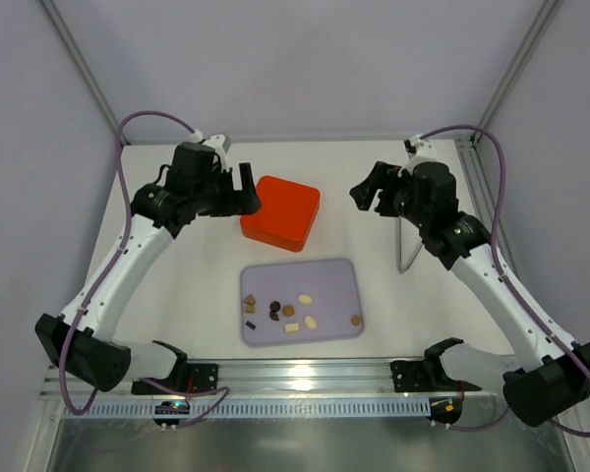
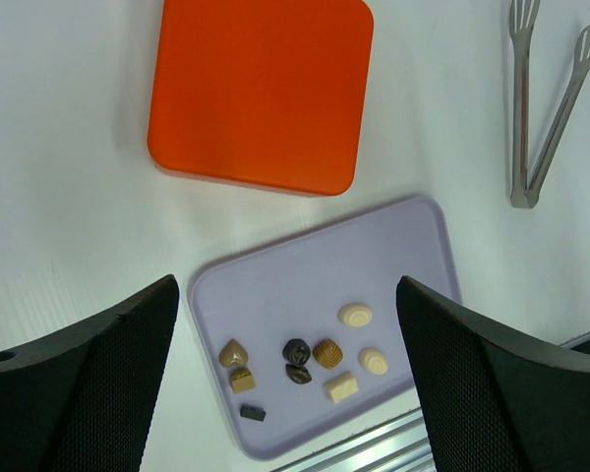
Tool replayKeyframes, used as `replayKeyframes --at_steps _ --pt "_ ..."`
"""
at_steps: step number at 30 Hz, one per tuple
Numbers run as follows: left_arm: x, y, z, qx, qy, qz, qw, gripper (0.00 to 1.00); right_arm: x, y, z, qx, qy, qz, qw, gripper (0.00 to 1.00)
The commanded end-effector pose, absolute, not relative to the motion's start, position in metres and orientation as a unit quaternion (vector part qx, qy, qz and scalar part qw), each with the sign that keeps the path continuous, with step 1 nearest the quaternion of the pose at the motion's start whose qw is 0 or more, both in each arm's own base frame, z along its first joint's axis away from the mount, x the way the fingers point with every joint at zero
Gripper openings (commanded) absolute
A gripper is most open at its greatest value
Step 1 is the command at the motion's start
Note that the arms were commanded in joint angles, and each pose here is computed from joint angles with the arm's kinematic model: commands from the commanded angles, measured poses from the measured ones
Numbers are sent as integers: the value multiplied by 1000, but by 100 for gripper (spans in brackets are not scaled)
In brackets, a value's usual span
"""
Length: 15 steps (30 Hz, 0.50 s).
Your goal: Pack the chocolate
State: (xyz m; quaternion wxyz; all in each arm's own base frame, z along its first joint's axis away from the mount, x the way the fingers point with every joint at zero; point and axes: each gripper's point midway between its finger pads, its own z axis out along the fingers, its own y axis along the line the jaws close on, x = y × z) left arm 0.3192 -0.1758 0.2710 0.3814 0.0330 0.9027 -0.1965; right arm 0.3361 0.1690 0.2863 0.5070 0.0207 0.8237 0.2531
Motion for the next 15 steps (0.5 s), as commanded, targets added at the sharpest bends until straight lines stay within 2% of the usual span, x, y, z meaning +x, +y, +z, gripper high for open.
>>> replayKeyframes --at_steps 1,15 --pt "302 -165 277 42 899 -194 390 90 325 144 294 47 808 219 544 79" --pt "282 -153 276 39 897 -190 398 90 307 133 292 48 800 216 558 81"
